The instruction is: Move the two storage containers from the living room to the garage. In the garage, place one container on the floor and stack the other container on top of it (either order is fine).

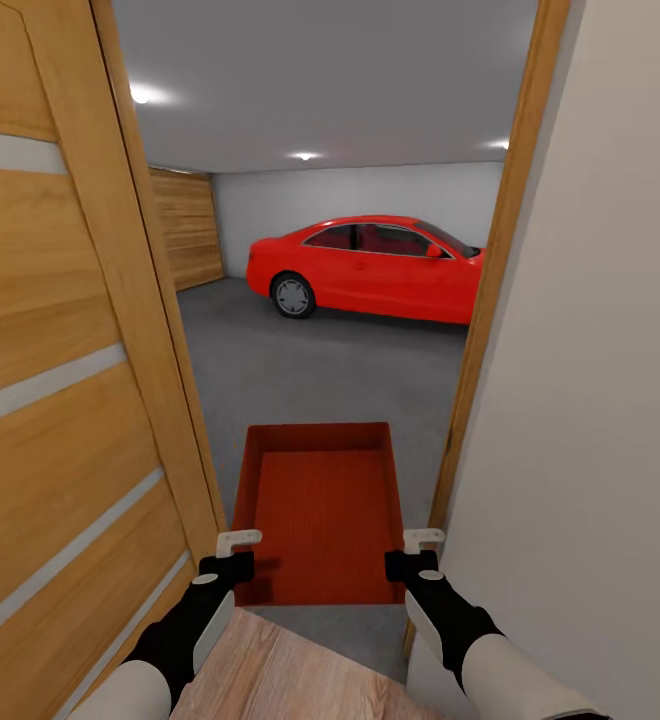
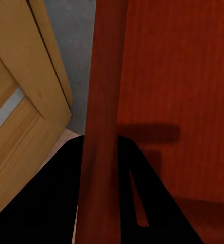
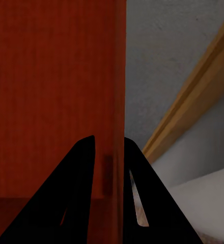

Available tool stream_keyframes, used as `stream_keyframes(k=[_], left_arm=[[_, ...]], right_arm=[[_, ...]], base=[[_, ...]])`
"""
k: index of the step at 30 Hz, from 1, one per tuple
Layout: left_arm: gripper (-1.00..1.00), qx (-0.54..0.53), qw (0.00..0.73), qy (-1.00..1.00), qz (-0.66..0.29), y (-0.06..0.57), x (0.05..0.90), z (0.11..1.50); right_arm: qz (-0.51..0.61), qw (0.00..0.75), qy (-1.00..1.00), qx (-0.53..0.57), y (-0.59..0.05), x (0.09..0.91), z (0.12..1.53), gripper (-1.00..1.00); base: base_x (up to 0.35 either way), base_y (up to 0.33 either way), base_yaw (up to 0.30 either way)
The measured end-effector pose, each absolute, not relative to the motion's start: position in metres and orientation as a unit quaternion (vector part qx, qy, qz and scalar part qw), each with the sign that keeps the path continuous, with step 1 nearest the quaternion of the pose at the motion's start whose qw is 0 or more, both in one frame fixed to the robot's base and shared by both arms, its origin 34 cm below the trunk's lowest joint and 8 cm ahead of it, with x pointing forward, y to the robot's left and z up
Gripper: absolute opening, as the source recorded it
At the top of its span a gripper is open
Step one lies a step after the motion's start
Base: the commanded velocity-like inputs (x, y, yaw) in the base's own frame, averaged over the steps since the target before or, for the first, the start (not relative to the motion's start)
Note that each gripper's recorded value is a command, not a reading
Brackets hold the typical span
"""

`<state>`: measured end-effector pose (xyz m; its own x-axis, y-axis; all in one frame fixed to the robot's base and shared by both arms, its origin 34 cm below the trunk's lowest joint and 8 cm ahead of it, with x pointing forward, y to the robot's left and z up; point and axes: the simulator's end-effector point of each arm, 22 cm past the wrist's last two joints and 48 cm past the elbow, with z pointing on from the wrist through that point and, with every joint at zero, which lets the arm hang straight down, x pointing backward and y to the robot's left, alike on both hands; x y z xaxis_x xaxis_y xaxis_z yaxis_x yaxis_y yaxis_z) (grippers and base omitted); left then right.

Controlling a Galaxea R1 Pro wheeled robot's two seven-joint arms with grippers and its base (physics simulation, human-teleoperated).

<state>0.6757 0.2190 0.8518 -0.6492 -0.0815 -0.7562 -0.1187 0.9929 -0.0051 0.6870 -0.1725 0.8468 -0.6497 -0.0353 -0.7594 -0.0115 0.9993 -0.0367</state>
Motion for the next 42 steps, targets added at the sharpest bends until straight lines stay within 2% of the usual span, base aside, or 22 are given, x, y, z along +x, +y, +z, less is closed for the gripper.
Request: stream_keyframes(k=[9,28,42], left_arm=[[-1.00,-0.055,0.415,0.908,0.022,0.2190,0.6757,0.8519],[-1.00,-0.055,0.416,0.908,0.022,0.2189,0.6758,0.8524],[-1.00,-0.055,0.416,0.908,0.023,0.2194,0.6762,0.8530]], right_arm=[[-0.014,0.418,0.908,-0.013,-0.1726,0.6868,0.8468,-1.00],[-0.014,0.419,0.908,-0.013,-0.1726,0.6870,0.8473,-1.00],[-0.014,0.419,0.908,-0.012,-0.1721,0.6870,0.8474,-1.00]], base=[[0.026,0.046,-0.050],[0.150,0.264,-0.014],[0.147,0.171,-0.223]])
